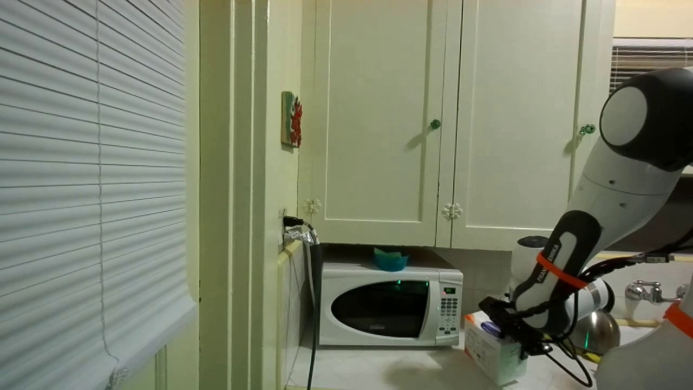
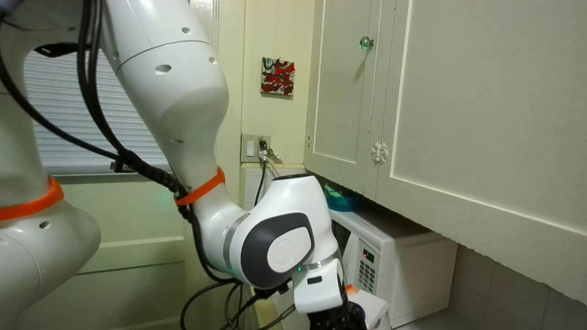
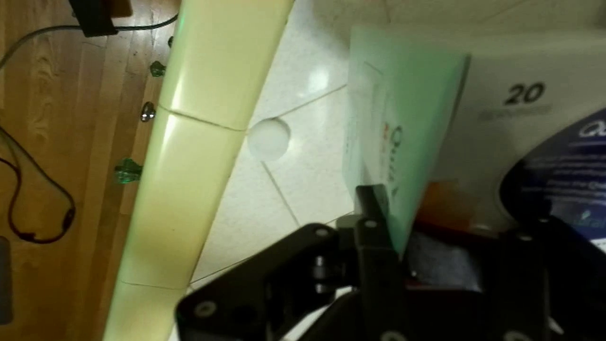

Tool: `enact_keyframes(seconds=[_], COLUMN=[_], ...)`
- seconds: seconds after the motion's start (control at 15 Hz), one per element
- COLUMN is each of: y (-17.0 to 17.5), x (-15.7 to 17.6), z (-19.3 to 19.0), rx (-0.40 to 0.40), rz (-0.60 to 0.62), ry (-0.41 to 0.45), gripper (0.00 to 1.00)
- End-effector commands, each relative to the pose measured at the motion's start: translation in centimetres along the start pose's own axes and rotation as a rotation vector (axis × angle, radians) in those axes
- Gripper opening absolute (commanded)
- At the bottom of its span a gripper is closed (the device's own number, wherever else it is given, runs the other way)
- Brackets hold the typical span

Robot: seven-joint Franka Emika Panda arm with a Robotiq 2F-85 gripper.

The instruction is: Move the box and then open the cabinet door

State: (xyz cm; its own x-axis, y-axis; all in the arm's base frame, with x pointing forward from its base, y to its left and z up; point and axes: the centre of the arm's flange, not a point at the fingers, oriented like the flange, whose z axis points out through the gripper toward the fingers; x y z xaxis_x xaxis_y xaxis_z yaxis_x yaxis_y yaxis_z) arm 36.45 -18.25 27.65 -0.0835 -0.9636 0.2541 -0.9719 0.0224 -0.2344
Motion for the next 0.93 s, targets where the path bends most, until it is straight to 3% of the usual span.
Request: enact_keyframes(seconds=[0.0, 0.6, 0.8, 0.87], y=[0.8, -4.6, -7.0, -7.7], x=[-2.3, -14.1, -16.7, -16.3], z=[-3.2, -5.1, -5.9, -5.9], rx=[0.084, 0.153, 0.077, 0.045], rz=[-0.146, -0.550, -0.746, -0.802], ry=[-0.107, -0.317, -0.340, -0.325], gripper=[0.00, 0.00, 0.00, 0.21])
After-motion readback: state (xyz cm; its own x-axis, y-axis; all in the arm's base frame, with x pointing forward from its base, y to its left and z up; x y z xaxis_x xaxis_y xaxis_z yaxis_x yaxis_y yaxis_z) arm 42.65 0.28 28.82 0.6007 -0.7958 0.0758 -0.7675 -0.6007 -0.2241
